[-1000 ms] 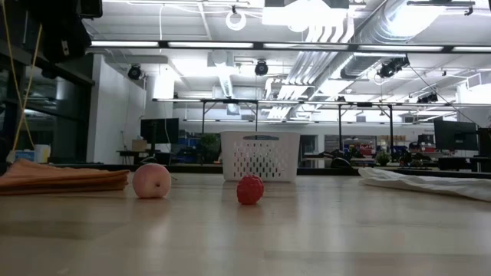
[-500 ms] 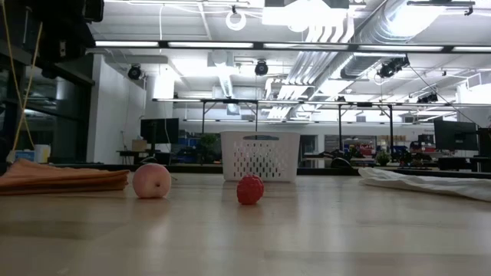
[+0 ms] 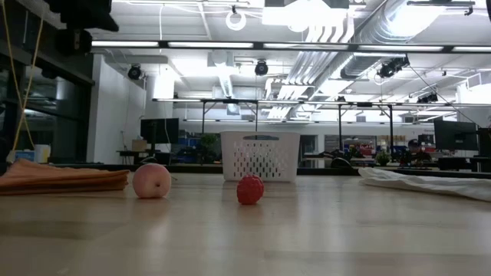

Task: Pick and placing Produce into tupperware
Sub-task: Put the red cherry into the white bin

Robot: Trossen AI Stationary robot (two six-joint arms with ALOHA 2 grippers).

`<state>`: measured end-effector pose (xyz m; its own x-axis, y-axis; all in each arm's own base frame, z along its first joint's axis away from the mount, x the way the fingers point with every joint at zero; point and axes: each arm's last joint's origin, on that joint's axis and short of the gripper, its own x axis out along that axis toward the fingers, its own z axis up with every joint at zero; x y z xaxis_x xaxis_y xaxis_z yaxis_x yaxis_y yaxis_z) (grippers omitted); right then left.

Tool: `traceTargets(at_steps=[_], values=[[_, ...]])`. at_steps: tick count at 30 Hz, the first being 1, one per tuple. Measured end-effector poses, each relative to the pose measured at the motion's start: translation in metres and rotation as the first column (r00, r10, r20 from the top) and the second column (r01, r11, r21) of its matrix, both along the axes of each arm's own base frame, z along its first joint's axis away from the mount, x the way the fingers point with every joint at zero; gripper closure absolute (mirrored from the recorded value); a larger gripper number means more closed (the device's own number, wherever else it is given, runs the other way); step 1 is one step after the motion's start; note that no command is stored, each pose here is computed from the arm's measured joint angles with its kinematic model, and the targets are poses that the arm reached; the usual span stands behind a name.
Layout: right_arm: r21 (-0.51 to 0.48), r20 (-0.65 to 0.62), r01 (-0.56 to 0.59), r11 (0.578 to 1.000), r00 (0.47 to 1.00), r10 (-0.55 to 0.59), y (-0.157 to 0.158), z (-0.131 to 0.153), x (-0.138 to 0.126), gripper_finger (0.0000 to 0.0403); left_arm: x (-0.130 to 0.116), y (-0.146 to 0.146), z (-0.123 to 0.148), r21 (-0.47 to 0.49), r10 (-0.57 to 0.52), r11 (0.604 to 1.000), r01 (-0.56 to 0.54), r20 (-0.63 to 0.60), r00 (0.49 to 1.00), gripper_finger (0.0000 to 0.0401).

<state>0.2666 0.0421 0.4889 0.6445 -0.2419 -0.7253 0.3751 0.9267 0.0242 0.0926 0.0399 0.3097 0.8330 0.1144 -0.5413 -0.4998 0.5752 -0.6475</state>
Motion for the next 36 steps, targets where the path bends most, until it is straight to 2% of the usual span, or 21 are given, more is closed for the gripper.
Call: traceTargets(at_steps=[6, 18, 26, 30, 36], values=[[0.007, 0.018, -0.038, 0.999, 0.999, 0.038, -0.034, 0.003, 0.008, 0.0308, 0.004, 0.001, 0.008, 0.005, -0.014, 1.0, 0.014, 0.096, 0.995, 0.04], [0.111, 0.191, -0.099, 0.989, 0.979, 0.076, -0.1, 0.013, 0.018, 0.0308, 0.009, 0.003, 0.02, 0.065, -0.035, 0.998, 0.022, 0.214, 0.976, 0.04], [0.24, 0.179, -0.137, 0.961, 0.979, 0.094, -0.135, -0.009, 0.045, 0.0308, 0.011, 0.004, 0.026, 0.099, -0.048, 0.995, 0.021, 0.277, 0.96, 0.04], [0.282, 0.147, -0.138, 0.949, 0.984, 0.099, -0.154, -0.027, 0.061, 0.0308, 0.012, 0.005, 0.028, 0.131, -0.064, 0.991, 0.027, 0.286, 0.956, 0.04], [0.377, 0.09, -0.126, 0.918, 0.991, 0.099, -0.183, -0.06, 0.086, 0.0308, 0.012, 0.004, 0.028, 0.126, -0.087, 0.991, 0.053, 0.288, 0.954, 0.04]])
